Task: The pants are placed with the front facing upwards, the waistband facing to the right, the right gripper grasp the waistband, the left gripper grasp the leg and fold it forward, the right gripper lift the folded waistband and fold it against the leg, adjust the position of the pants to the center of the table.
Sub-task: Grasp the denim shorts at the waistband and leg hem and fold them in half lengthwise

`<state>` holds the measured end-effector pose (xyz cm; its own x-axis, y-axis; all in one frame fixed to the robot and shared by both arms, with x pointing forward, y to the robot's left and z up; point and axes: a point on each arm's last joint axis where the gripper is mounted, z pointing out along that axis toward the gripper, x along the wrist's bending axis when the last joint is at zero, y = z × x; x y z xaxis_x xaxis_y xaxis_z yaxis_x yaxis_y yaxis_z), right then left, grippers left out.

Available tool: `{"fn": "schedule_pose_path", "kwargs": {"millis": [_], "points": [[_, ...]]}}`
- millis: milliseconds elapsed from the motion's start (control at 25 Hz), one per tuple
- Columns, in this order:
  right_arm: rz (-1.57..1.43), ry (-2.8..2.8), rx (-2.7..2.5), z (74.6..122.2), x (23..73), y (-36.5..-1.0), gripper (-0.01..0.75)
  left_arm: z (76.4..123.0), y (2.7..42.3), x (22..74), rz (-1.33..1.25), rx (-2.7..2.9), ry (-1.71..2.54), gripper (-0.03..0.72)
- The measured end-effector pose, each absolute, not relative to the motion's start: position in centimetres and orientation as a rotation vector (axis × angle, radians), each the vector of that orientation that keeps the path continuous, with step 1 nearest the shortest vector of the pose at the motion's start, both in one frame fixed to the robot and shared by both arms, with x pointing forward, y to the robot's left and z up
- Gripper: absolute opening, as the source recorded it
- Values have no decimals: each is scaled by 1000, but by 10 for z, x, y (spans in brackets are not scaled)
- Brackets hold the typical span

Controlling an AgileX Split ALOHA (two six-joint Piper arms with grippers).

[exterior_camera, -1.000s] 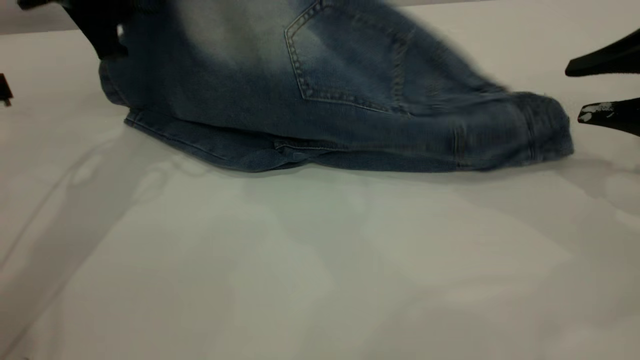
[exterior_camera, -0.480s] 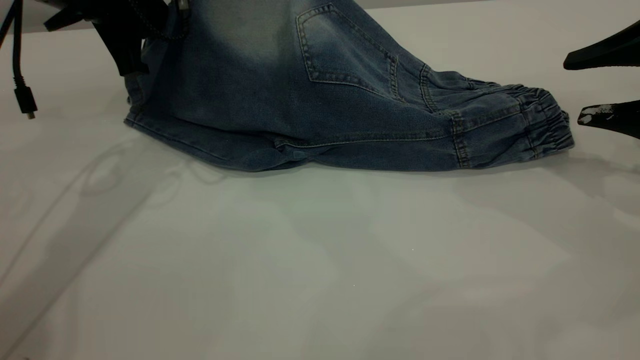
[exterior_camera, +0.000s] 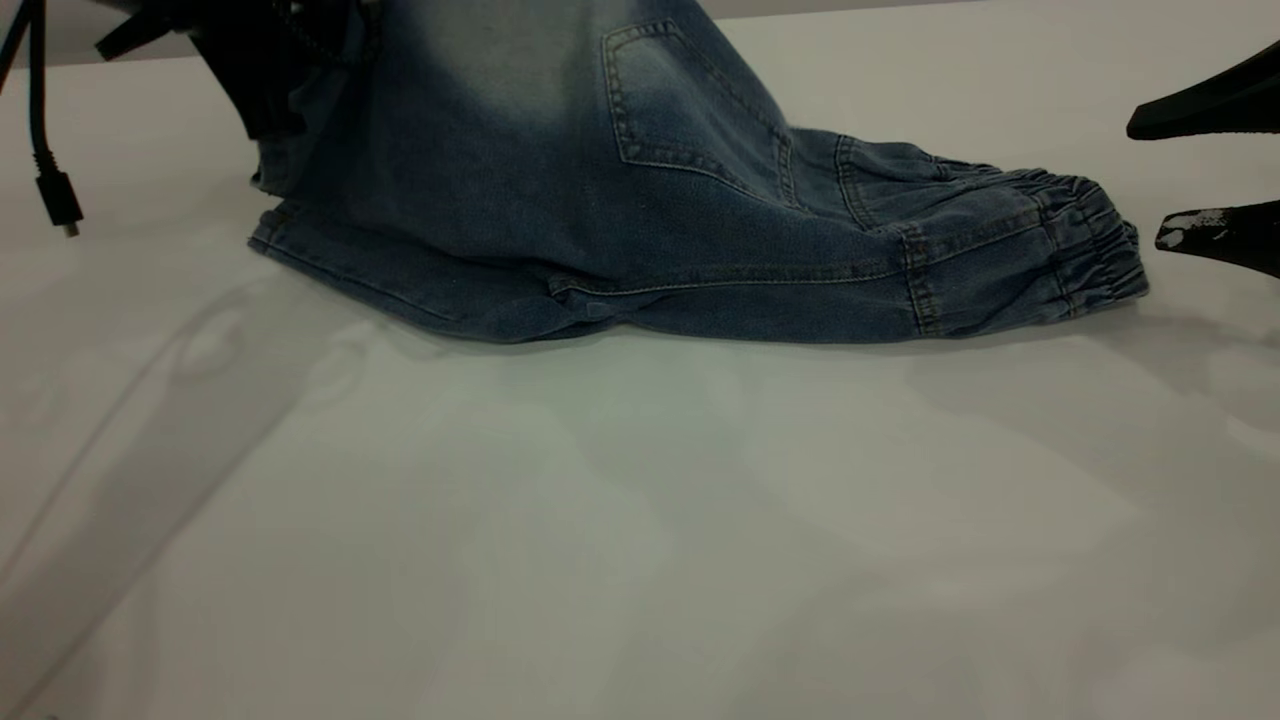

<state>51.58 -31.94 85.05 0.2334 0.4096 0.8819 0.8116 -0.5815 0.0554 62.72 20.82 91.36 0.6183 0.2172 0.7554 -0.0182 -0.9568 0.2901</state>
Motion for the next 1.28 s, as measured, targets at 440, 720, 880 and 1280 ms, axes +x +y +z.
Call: {"fn": "schedule_pose_path", "kwargs": {"millis": [440,720,880,1280], "points": [[-1300,-1130,-2099,850,516,-320,468,921,207,631,1303,2440,309,414],[-1289,-1135,-2111,849,516,-320,468,920,207,631,1243,2391,448,414],[-1229,-1082,-2174,845,515,-322,468,913,208,627,1127,2413,570,414],[-1219,-1014,-2145,855,540,-309,468,891,194,620,957,2435,697,393]]}}
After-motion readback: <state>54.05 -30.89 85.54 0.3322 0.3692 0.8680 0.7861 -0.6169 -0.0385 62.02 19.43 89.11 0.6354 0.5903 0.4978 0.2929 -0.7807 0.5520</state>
